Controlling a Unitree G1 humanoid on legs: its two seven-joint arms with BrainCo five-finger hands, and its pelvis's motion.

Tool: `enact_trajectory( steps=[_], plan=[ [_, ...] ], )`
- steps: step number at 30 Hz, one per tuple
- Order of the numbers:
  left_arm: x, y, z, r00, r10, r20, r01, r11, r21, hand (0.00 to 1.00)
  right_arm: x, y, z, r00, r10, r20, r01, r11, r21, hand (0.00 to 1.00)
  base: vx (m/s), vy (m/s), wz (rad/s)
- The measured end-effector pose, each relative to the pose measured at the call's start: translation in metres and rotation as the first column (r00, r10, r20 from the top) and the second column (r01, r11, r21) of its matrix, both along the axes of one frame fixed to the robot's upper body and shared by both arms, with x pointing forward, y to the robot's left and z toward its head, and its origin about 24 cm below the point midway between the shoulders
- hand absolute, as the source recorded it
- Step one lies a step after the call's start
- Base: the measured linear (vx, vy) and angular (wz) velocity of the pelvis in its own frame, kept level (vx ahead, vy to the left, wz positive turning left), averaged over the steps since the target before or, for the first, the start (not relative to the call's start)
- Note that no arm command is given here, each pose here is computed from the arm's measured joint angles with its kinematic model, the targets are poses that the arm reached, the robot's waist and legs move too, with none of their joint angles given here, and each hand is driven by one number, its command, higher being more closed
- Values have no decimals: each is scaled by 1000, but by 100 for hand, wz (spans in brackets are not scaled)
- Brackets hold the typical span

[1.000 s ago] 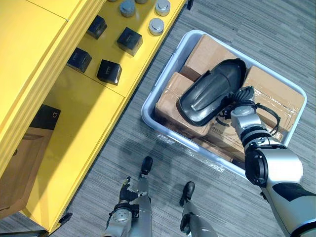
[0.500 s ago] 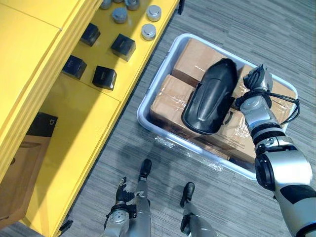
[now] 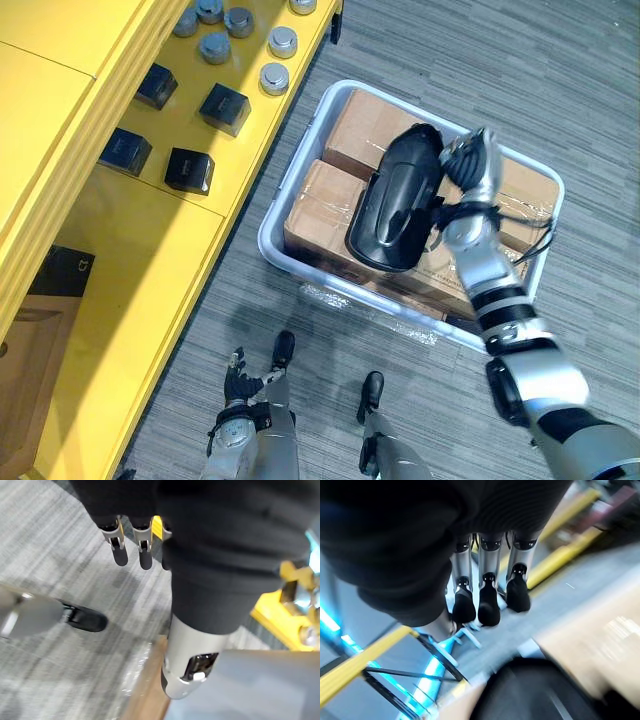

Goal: Walk over and take plastic housings, then place them on the shelf

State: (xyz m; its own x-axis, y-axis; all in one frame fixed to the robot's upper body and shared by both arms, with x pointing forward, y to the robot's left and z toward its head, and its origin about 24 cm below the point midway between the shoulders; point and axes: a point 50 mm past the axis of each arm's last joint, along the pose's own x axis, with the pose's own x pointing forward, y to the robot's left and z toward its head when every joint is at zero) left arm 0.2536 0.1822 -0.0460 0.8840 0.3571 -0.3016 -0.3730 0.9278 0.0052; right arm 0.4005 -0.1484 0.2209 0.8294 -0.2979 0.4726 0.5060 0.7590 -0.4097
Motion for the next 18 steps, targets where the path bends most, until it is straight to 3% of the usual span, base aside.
enact_trajectory(
  steps=[8,18],
  plan=[
    [1,-7,0,1000,-19,0,19,1000,-8,0,0,10,-13,999,-48,-26,50,995,83,0,34,0,6],
    [0,-13,-4,999,-40,-16,40,999,-8,0,5,-18,-28,973,-203,-114,219,962,162,0,85,-8,8]
  ],
)
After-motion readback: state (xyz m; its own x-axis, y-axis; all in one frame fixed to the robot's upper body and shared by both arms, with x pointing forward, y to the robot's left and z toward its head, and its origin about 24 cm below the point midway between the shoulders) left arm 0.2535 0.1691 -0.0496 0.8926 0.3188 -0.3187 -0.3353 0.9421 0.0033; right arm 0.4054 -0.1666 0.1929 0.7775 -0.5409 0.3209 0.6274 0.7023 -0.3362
